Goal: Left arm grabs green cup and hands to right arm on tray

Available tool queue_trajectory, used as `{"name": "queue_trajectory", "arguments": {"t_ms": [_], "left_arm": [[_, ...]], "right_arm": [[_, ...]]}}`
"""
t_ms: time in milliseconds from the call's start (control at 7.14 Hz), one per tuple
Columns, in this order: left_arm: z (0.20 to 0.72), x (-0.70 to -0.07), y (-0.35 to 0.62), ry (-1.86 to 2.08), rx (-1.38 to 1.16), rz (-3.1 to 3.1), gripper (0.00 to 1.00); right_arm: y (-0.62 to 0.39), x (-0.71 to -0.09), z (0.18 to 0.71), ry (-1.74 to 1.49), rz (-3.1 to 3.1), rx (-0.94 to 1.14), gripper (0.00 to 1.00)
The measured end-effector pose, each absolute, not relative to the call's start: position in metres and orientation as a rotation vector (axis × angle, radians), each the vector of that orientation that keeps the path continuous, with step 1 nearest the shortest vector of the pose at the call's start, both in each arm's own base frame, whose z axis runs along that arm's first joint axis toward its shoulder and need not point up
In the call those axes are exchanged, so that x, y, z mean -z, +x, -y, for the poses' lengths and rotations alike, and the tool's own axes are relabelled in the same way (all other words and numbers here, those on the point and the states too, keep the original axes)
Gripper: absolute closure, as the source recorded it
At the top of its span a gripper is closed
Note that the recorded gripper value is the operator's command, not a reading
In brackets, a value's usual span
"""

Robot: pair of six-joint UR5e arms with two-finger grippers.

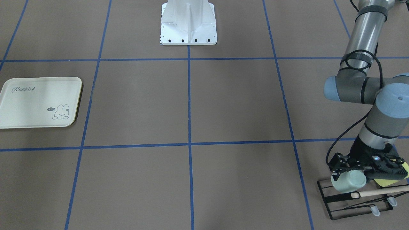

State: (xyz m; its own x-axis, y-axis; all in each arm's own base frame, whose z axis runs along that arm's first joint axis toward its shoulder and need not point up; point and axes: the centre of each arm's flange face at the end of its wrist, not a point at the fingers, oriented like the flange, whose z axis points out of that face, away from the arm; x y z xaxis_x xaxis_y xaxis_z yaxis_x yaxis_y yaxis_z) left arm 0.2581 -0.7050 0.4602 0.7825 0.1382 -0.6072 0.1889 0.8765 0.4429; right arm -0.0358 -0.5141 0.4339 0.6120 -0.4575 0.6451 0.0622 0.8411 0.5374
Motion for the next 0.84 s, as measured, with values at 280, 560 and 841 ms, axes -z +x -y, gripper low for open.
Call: {"name": "queue_trajectory", "arguments": {"t_ms": [280, 560, 841], "left_arm": [[0.7027, -0.4658, 0.2574, 0.509, 0.025, -0.676, 0.09], [0.7023, -0.4669, 0.2571, 0.509, 0.025, -0.674, 0.36], [0.702, -0.4658, 0.2569, 0.511, 0.024, -0.676, 0.74]], "right_arm": [[-0.0359, -0.4339, 0.5141, 0.5, 0.868, 0.315, 0.0], [-0.0359, -0.4339, 0.5141, 0.5, 0.868, 0.315, 0.0], [-0.0358, -0.4338, 0.5145, 0.5, 0.867, 0.314, 0.0]]}}
